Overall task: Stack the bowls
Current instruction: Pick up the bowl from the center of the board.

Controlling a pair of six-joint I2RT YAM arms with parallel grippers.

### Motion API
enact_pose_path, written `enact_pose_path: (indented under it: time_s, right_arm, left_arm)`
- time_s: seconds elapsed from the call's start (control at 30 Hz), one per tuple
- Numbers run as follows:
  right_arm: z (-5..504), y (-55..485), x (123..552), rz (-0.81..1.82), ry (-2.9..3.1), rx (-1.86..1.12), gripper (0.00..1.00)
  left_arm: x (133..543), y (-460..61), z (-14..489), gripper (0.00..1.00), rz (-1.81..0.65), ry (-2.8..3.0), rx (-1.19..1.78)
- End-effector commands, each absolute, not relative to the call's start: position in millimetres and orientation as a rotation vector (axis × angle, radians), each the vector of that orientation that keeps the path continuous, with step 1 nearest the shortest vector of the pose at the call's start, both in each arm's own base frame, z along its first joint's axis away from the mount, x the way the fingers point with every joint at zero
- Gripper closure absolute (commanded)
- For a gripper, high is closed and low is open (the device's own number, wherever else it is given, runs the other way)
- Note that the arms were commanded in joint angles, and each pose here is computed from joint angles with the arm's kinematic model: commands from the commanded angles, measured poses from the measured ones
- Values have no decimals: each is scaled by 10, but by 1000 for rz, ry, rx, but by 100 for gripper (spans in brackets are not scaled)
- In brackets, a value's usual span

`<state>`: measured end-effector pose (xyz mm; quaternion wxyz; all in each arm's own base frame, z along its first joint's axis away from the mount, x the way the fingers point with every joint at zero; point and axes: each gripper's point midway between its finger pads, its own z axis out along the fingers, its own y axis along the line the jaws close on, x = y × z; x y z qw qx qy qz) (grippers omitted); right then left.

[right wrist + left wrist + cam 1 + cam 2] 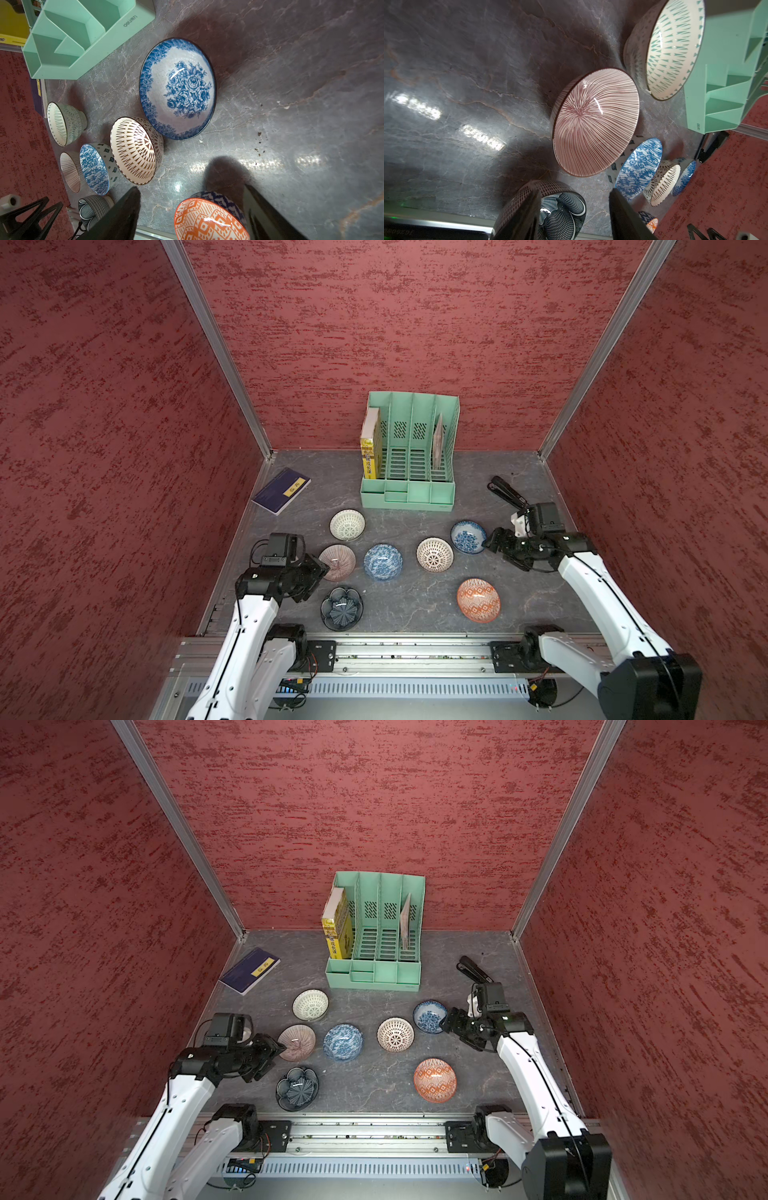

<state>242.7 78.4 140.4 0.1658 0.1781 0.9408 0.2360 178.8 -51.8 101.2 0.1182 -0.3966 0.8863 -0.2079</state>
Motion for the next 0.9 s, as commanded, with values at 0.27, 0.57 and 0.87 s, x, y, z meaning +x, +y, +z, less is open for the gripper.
enact_pose_path:
  time_s: [0.27,0.57,0.87]
  right_arm:
    - [1512,865,2464,708,2671,438,22]
    - [1540,880,2451,720,2664,441,25]
    - [1563,881,2426,725,2660,441,25]
  left_arm:
    - [2113,-285,880,53,-340,2634,-1090]
    - [2288,-314,733,74,-335,2677,-1021]
    - [2322,-336,636,79,-329,2717,-986]
